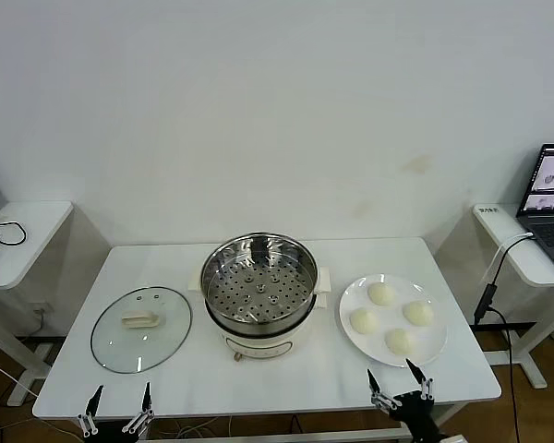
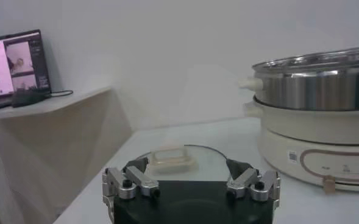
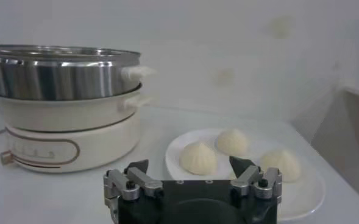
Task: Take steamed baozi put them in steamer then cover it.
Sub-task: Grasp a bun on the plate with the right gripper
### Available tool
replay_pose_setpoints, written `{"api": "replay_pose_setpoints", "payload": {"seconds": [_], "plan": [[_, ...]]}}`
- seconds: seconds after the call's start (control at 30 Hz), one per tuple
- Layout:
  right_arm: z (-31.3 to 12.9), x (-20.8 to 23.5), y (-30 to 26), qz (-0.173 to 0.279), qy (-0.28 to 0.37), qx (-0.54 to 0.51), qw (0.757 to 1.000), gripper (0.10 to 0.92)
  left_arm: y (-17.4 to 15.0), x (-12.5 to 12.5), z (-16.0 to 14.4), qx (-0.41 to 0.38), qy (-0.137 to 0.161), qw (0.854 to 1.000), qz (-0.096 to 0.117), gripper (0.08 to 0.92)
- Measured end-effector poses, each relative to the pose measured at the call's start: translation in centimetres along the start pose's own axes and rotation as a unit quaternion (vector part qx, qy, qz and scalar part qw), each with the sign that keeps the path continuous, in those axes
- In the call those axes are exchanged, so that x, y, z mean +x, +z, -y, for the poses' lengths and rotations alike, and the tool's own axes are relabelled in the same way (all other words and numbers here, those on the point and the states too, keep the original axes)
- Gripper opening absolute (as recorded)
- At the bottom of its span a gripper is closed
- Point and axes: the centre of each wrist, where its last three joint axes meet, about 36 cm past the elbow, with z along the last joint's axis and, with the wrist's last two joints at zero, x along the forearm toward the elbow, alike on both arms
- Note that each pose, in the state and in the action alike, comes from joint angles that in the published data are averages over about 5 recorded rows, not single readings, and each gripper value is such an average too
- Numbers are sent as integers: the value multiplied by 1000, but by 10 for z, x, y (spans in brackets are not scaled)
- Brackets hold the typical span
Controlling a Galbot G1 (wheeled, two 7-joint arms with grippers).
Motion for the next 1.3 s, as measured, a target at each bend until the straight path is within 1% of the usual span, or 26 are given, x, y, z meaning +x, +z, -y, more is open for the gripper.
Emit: {"api": "replay_pose_setpoints", "payload": {"seconds": [0.1, 0.27, 0.37, 0.47, 0.63, 0.83, 1.03, 1.3], "plan": [[7, -5, -4, 4, 5, 23, 1000, 823, -3, -2, -1, -4, -3, 1000, -4, 823], [34, -24, -19, 9, 12, 103, 995, 823, -12, -10, -6, -26, -12, 999, -13, 823], [54, -40, -29, 7, 11, 164, 986, 823, -16, -13, -8, -42, -12, 999, -15, 823], [75, -59, -41, 2, 4, 232, 973, 823, -20, -13, -8, -55, -11, 998, -17, 823], [112, -98, -66, -8, -22, 343, 939, 823, -24, -13, -9, -75, -7, 997, -19, 823], [153, -151, -107, -33, -77, 445, 892, 823, -26, -12, -10, -91, -7, 996, -20, 823], [183, -203, -145, -82, -148, 513, 842, 823, -25, -10, -10, -102, -8, 994, -22, 823], [197, -266, -182, -158, -247, 549, 783, 823, -23, -12, -13, -117, -14, 993, -24, 823]]}}
